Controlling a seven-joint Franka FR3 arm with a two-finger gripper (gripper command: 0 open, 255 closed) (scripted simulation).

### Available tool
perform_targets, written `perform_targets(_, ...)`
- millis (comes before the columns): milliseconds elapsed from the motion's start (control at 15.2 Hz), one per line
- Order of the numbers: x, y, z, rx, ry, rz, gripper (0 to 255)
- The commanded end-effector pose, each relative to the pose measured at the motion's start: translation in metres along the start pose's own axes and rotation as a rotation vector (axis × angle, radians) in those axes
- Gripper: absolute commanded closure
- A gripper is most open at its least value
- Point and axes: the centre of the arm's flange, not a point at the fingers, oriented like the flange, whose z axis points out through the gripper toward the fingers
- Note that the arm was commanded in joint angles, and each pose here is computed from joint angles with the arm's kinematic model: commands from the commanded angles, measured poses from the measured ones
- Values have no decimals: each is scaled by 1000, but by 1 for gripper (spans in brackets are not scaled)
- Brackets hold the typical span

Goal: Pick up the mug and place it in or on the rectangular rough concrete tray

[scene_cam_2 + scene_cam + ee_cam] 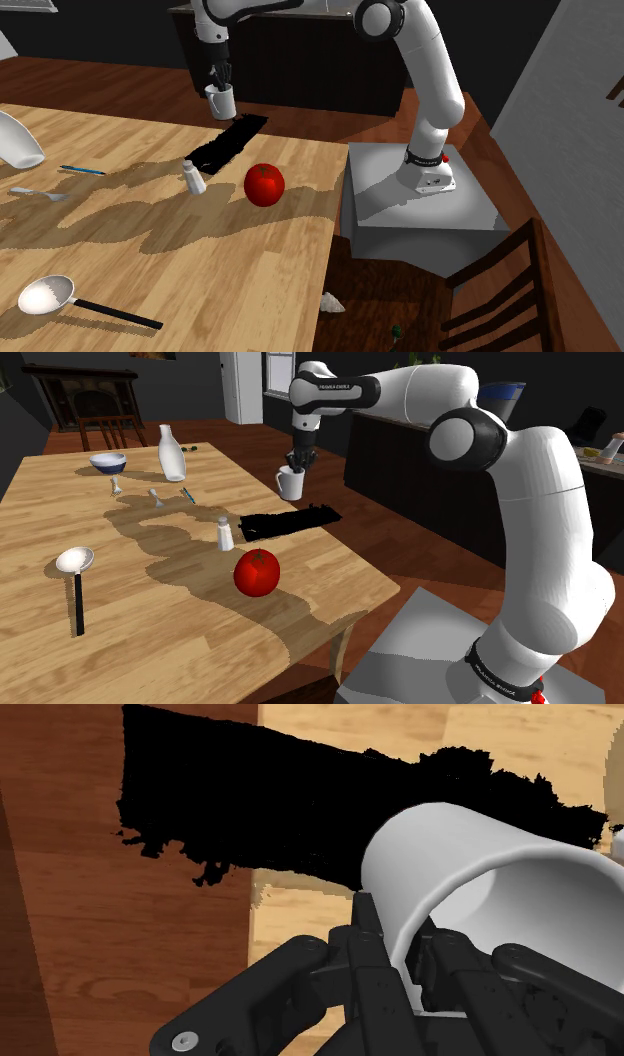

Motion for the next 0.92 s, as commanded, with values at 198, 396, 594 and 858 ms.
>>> perform_targets(198, 1, 3, 27, 0, 1, 0, 255)
perform_targets(396, 1, 4, 43, 0, 1, 0, 255)
perform_targets(594, 1, 5, 58, 0, 1, 0, 255)
perform_targets(858, 0, 6, 73, 0, 1, 0, 255)
